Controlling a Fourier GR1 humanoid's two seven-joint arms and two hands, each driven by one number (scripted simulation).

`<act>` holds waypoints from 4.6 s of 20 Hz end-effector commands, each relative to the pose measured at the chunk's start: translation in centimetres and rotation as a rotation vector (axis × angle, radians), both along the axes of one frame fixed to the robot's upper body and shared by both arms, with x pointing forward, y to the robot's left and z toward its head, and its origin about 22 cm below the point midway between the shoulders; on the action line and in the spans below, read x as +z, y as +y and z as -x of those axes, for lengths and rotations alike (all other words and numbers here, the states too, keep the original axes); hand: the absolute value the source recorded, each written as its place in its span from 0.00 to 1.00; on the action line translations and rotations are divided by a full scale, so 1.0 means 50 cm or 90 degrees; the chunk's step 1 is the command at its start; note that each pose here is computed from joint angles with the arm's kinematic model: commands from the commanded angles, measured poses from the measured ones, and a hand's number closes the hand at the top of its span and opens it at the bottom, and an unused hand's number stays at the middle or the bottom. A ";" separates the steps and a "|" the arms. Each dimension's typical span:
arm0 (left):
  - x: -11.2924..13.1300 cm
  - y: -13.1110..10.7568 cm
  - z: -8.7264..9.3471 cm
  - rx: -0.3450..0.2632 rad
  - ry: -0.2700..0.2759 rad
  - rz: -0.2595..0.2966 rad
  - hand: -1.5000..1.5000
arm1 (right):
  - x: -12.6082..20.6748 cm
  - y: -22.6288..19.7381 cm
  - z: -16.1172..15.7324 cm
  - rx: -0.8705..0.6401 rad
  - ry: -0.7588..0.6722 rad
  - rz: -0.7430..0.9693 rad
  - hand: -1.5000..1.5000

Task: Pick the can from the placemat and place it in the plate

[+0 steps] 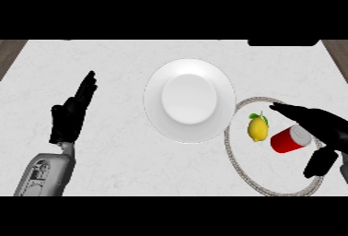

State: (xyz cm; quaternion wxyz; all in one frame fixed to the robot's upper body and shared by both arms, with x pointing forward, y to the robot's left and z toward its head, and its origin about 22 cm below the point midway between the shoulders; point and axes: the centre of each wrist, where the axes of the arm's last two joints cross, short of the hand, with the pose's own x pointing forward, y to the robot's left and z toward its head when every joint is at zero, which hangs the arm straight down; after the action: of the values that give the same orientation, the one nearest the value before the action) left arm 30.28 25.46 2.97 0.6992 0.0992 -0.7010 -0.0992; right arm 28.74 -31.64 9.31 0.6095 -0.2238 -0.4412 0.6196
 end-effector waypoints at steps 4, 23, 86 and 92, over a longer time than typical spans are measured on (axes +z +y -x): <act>0.009 0.020 -0.027 0.008 0.002 0.001 0.50 | -0.039 -0.002 -0.006 -0.011 0.018 0.005 0.00; 0.038 -0.020 0.001 -0.039 -0.010 -0.001 0.50 | -0.053 -0.163 -0.139 -0.023 -0.113 0.036 1.00; 0.052 0.001 -0.017 -0.022 0.008 0.008 0.50 | -0.061 0.410 -0.286 0.009 -0.157 -0.632 0.00; 0.012 0.012 -0.019 0.007 0.003 0.000 0.50 | -0.040 0.222 -0.312 -0.110 -0.205 -0.668 0.00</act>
State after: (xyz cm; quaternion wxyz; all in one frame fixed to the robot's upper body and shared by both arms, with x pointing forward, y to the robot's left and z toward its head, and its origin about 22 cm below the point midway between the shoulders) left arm 31.11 25.05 4.48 0.7003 0.0937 -0.7003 -0.1018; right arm 43.99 -16.75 6.60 0.5991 -0.0098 -0.7502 0.2796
